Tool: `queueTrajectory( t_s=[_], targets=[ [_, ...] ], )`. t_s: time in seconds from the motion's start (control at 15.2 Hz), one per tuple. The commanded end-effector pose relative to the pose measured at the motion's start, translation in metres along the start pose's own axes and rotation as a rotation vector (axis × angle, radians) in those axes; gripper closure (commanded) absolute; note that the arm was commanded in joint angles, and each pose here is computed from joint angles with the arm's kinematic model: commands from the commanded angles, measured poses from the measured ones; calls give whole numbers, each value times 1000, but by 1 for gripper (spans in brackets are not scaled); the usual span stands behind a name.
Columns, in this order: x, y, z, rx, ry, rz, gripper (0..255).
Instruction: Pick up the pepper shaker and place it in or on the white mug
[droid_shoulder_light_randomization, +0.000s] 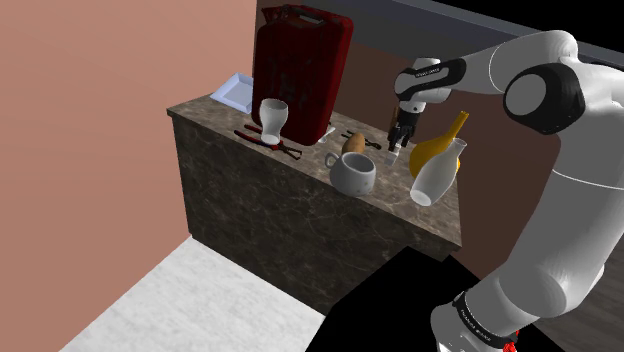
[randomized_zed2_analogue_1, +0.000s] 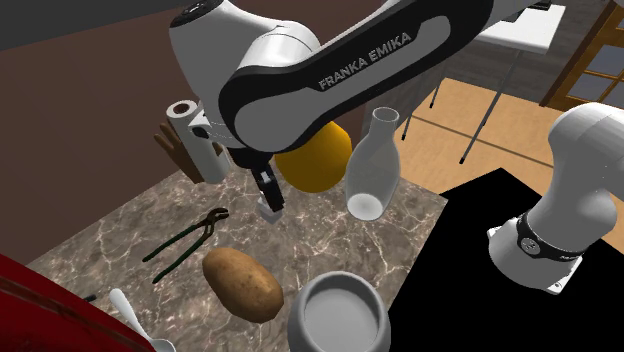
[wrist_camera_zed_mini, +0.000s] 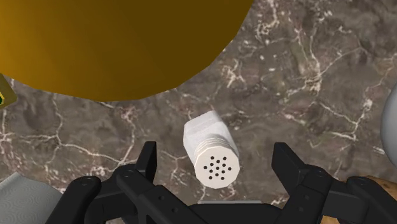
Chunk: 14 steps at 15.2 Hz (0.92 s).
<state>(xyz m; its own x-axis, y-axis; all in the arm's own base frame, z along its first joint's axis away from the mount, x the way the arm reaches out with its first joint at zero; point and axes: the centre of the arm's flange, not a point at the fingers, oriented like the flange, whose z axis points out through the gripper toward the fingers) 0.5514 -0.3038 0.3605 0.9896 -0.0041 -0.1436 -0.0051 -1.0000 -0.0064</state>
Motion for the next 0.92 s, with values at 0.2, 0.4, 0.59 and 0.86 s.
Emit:
queueTrajectory(
  t_s=[0.2,0.4,0.59,0.86],
  targets=[
    [0,0,0,0,0,0,255],
    [0,0,0,0,0,0,255],
    [0,0,0,0,0,0,255],
    [-3,0,-21,0,0,0,255]
  ],
)
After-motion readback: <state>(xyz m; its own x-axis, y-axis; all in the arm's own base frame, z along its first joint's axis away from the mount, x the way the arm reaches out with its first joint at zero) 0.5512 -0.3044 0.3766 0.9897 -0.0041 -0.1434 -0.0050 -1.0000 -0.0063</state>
